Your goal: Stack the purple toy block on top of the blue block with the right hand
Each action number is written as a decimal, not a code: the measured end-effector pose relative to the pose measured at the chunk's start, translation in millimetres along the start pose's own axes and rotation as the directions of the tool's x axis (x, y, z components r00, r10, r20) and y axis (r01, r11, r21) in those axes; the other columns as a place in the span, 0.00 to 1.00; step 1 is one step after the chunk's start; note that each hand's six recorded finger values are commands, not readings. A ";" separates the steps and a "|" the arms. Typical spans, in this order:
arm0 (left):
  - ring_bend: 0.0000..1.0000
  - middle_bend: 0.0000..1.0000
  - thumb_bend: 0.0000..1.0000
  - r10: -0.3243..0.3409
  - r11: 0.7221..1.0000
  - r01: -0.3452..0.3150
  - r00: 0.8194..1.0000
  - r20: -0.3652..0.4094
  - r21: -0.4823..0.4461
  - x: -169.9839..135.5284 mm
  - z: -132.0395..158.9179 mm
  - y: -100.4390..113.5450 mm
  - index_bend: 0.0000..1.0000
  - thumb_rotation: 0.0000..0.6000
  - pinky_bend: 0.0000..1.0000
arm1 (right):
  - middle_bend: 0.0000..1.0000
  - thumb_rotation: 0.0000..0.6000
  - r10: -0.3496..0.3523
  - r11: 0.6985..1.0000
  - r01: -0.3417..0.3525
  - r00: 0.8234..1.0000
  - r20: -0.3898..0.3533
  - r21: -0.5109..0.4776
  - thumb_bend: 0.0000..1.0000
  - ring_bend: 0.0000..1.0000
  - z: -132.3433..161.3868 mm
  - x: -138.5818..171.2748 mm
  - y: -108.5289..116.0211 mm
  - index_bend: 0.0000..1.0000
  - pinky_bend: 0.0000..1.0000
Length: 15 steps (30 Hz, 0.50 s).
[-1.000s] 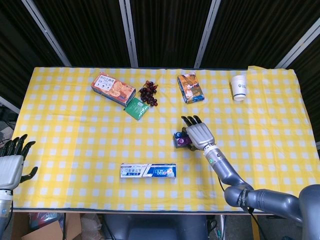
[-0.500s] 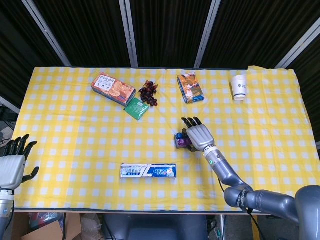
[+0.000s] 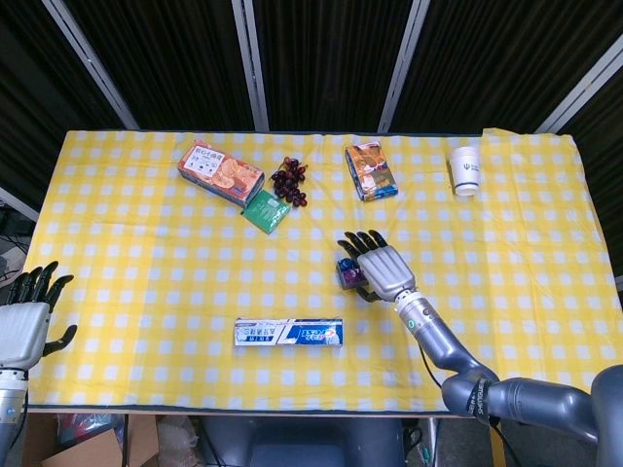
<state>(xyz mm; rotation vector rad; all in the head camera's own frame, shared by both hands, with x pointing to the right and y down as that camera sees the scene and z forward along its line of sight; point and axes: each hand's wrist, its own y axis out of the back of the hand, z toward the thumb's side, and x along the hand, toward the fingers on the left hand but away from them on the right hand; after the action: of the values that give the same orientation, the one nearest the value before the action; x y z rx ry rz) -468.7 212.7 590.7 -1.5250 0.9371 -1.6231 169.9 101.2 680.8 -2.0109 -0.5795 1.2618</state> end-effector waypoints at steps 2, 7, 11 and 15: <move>0.00 0.00 0.32 0.001 1.000 -0.001 1.000 0.001 -0.002 -0.1 0.0 0.4 0.15 1.00 0.05 | 0.00 1.00 -0.017 1.000 0.017 1.000 -0.016 -0.005 0.39 0.00 4.6 5.0 5.6 0.00 0.00; 0.00 0.00 0.32 0.001 1.000 -0.001 1.000 0.003 -0.008 0.1 -0.5 0.9 0.15 1.00 0.05 | 0.00 1.00 -0.065 0.998 0.065 0.997 -0.040 -0.003 0.39 0.00 9.0 23.0 23.6 0.00 0.00; 0.00 0.00 0.32 -0.001 1.000 0.001 1.000 0.018 -0.019 -0.9 1.9 1.8 0.15 1.00 0.05 | 0.00 1.00 -0.103 0.995 0.103 0.994 -0.039 -0.003 0.39 0.00 6.0 54.6 40.0 0.02 0.00; 0.00 0.00 0.31 0.007 0.999 -0.005 0.999 0.042 -0.032 -4.7 6.3 4.8 0.15 1.00 0.05 | 0.00 1.00 -0.130 0.991 0.130 0.992 0.004 0.008 0.39 0.00 -11.3 109.0 50.4 0.02 0.00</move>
<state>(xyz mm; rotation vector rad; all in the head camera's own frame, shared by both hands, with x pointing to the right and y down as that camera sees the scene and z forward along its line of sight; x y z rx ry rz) -462.1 214.2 584.5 -1.5704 0.9473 -1.5726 227.6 137.7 581.4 -1.9314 -0.6949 1.1888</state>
